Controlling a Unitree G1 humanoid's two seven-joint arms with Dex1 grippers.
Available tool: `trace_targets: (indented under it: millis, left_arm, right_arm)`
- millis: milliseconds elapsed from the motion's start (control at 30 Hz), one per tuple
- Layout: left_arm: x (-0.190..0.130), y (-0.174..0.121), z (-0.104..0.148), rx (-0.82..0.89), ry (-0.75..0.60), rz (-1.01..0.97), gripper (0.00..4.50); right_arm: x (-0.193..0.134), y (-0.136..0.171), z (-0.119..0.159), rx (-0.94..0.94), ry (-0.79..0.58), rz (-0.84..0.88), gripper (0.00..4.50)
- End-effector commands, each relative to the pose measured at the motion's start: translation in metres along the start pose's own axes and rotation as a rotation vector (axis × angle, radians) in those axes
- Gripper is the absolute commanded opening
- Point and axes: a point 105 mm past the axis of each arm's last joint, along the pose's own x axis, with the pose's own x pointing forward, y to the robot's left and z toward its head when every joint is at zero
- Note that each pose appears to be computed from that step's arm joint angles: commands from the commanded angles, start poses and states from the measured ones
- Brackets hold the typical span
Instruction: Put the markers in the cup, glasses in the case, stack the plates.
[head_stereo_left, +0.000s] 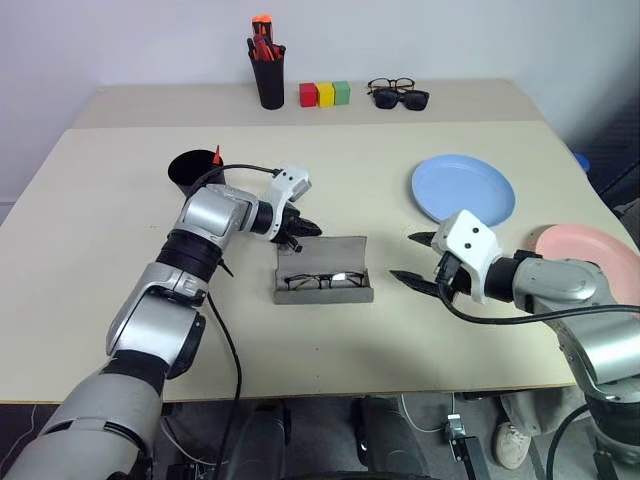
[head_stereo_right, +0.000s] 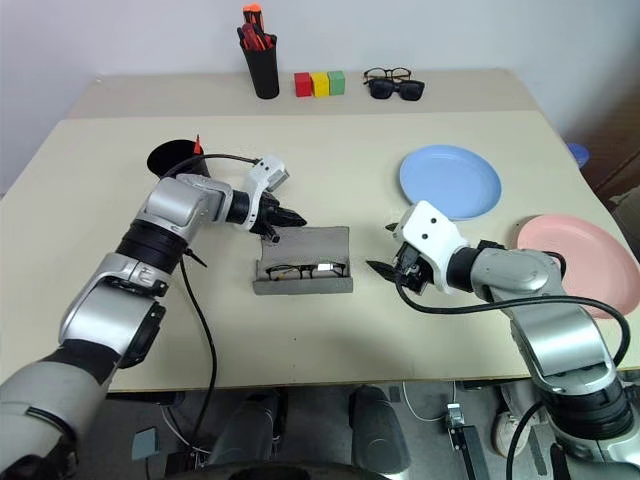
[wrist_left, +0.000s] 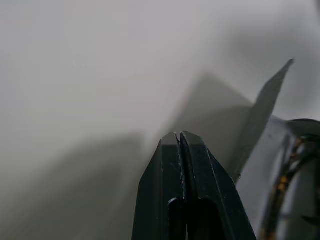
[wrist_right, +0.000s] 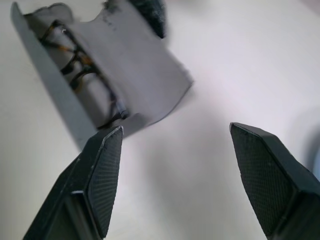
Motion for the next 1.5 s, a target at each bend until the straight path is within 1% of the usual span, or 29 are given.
trace_targets:
  millis: [33, 267, 367, 433, 467, 533, 567, 633, 700, 733, 800, 900, 967, 1067, 1167, 1233, 1267, 1300, 1367, 1467, 1500]
  left_arm:
    - [-0.018, -0.022, 0.004, 0.152, -0.042, -0.105, 0.02]
    - [-0.043, -0.051, -0.030, 0.210, 0.043, -0.157, 0.02]
    - [-0.050, -0.063, -0.046, 0.238, 0.076, -0.179, 0.02]
    - [-0.051, -0.065, -0.047, 0.271, 0.050, -0.162, 0.02]
    - [-0.050, -0.060, -0.038, 0.299, -0.030, -0.108, 0.02]
    - [-0.050, -0.055, -0.021, 0.322, -0.173, -0.044, 0.02]
    - [-0.051, -0.053, -0.013, 0.334, -0.255, -0.002, 0.02]
    - [-0.053, -0.054, -0.004, 0.327, -0.359, 0.038, 0.02]
    - [-0.056, -0.059, -0.005, 0.340, -0.404, 0.050, 0.00]
    - [-0.057, -0.062, -0.006, 0.340, -0.418, 0.053, 0.00]
    - [-0.058, -0.066, -0.005, 0.328, -0.456, 0.055, 0.00]
    - [-0.058, -0.071, -0.005, 0.285, -0.503, 0.056, 0.00]
    - [-0.056, -0.073, -0.008, 0.261, -0.504, 0.044, 0.00]
    - [-0.055, -0.073, -0.007, 0.267, -0.513, 0.050, 0.00]
    - [-0.050, -0.068, -0.006, 0.277, -0.500, 0.060, 0.00]
    - [-0.047, -0.063, -0.005, 0.270, -0.498, 0.059, 0.00]
    - [-0.044, -0.061, -0.004, 0.265, -0.499, 0.049, 0.00]
    - [-0.042, -0.059, -0.003, 0.267, -0.497, 0.038, 0.00]
    - [-0.039, -0.055, -0.002, 0.270, -0.496, 0.023, 0.00]
    - [-0.034, -0.051, -0.001, 0.269, -0.496, 0.007, 0.00]
    - [-0.032, -0.050, -0.001, 0.272, -0.495, 0.002, 0.00]
  right_arm:
    - [-0.005, -0.019, 0.007, -0.049, -0.017, -0.109, 3.45]
    - [0.003, -0.044, -0.003, -0.060, 0.010, -0.169, 3.45]
    - [0.011, -0.064, -0.020, -0.103, 0.091, -0.237, 3.45]
    - [0.017, -0.078, -0.033, -0.109, 0.154, -0.285, 3.45]
    - [0.023, -0.088, -0.048, -0.126, 0.223, -0.321, 3.45]
    - [0.031, -0.100, -0.069, -0.147, 0.320, -0.360, 3.45]
    - [0.035, -0.105, -0.077, -0.192, 0.359, -0.384, 3.45]
    - [0.040, -0.113, -0.085, -0.226, 0.391, -0.420, 3.45]
    - [0.044, -0.118, -0.085, -0.225, 0.383, -0.445, 2.92]
    - [0.045, -0.118, -0.085, -0.236, 0.378, -0.444, 2.58]
    - [0.046, -0.119, -0.083, -0.261, 0.372, -0.458, 1.68]
    - [0.046, -0.118, -0.083, -0.269, 0.374, -0.460, 0.03]
    - [0.043, -0.118, -0.081, -0.284, 0.369, -0.470, 0.03]
    - [0.027, -0.123, -0.066, -0.346, 0.342, -0.519, 0.03]
    - [-0.003, -0.123, -0.047, -0.345, 0.298, -0.565, 0.03]
    - [-0.032, -0.120, -0.036, -0.324, 0.280, -0.608, 0.03]
    - [-0.056, -0.116, -0.035, -0.289, 0.294, -0.632, 0.03]
    - [-0.081, -0.110, -0.039, -0.246, 0.328, -0.655, 0.03]
    - [-0.111, -0.098, -0.048, -0.194, 0.396, -0.670, 0.03]
    - [-0.135, -0.086, -0.071, -0.163, 0.521, -0.674, 0.03]
    - [-0.138, -0.084, -0.076, -0.145, 0.533, -0.672, 0.35]
